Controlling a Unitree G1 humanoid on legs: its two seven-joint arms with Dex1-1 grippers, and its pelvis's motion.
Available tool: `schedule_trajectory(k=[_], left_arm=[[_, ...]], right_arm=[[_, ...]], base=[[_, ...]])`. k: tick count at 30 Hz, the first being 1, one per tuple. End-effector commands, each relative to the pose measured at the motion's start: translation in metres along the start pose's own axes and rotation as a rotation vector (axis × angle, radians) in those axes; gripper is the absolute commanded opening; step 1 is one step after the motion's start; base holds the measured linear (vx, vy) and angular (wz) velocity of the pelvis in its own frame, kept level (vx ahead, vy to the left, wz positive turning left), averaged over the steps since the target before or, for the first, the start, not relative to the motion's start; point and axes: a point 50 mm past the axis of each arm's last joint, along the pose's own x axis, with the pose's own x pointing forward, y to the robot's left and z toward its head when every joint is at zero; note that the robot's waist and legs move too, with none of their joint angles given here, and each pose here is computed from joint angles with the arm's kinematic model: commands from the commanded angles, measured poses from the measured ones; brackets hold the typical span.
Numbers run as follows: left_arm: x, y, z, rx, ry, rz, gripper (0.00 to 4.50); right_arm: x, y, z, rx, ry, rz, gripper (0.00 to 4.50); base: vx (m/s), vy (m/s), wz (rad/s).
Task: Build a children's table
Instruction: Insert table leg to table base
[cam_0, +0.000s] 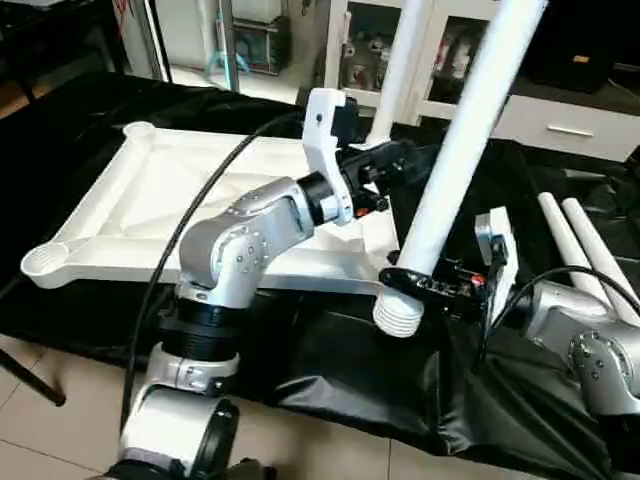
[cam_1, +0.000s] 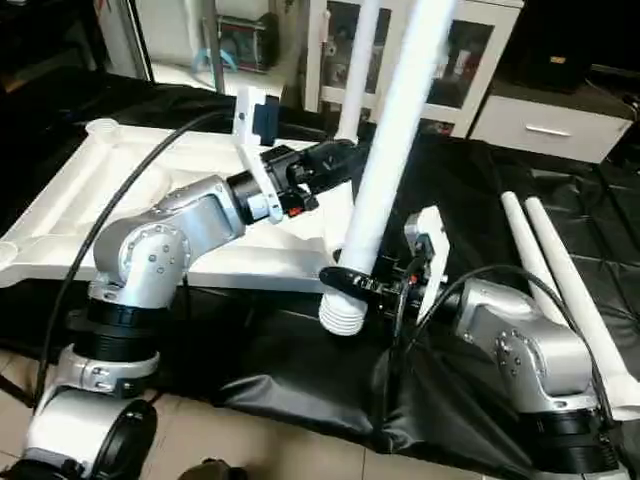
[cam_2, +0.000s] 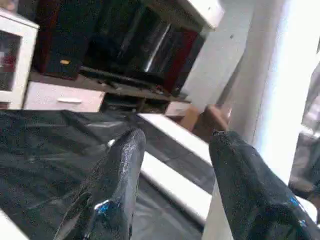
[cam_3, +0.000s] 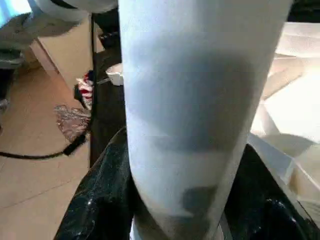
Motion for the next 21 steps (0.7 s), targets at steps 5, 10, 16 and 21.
schedule_trajectory(k=[5, 10, 16, 21], left_arm=[[-0.033, 0.045, -0.007, 0.293, 0.109, 0.222, 2.65], [-0.053, 0.064, -0.059, 0.450, 0.405, 0.087, 3.06], [-0.048, 0.068, -0.089, 0.437, 0.519, -0.045, 3.32], [-0.045, 0.074, -0.099, 0.442, 0.602, -0.097, 3.32]], right_arm=[[-0.003, -0.018, 0.012, -0.123, -0.016, -0.209, 1.85], [-0.007, -0.046, 0.024, -0.142, -0.092, -0.431, 1.85], [-0.005, -0.048, 0.031, -0.152, -0.092, -0.405, 1.85], [-0.003, -0.043, 0.033, -0.171, -0.059, -0.345, 1.85]], base=[[0.000, 0.000, 0.00], [0.000, 0.000, 0.00], [0.000, 0.000, 0.00], [0.000, 0.000, 0.00]])
